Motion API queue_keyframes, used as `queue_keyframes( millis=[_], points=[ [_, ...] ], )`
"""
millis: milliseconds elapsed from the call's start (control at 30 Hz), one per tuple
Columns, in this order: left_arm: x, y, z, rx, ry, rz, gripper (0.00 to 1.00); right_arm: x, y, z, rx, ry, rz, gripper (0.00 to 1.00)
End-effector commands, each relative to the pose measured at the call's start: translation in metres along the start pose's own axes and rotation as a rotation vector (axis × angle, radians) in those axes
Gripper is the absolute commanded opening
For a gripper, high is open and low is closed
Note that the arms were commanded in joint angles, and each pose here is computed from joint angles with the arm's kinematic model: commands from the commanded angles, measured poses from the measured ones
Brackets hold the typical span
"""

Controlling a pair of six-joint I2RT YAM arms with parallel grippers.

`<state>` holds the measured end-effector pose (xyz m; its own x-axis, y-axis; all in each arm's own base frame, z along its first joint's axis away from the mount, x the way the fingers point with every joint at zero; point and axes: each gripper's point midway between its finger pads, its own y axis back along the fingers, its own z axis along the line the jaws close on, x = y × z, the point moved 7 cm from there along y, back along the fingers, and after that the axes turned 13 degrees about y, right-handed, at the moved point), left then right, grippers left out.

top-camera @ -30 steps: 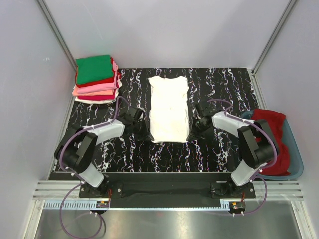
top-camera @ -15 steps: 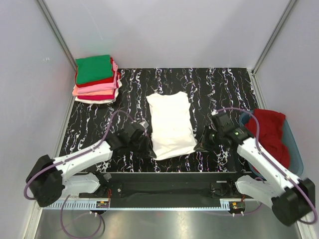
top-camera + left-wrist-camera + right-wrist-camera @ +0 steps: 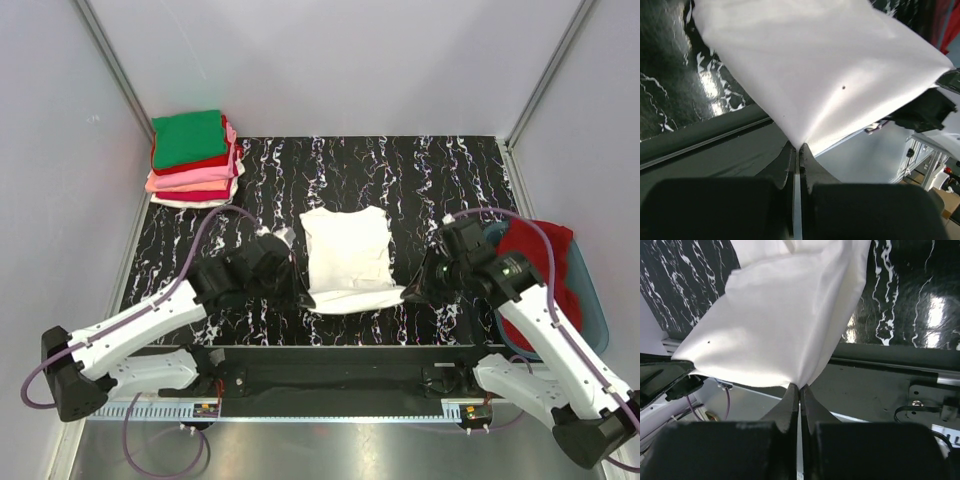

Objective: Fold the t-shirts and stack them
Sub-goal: Fold the tshirt

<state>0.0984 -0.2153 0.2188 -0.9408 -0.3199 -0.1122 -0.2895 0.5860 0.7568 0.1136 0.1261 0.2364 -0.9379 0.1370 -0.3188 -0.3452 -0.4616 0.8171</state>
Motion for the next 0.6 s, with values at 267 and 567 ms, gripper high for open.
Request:
queue_keyframes(
  millis=[267, 567],
  points=[
    [-0.064, 0.021, -0.043, -0.033, -0.075, -0.09, 0.02, -0.078, 0.013, 0.025, 0.174, 0.169, -0.147, 0.0],
    [-0.109, 0.004, -0.048, -0.03, -0.041, -0.04, 0.02, -0.134, -0.011, 0.022, 0.186, 0.188, -0.14, 0.0]
  ],
)
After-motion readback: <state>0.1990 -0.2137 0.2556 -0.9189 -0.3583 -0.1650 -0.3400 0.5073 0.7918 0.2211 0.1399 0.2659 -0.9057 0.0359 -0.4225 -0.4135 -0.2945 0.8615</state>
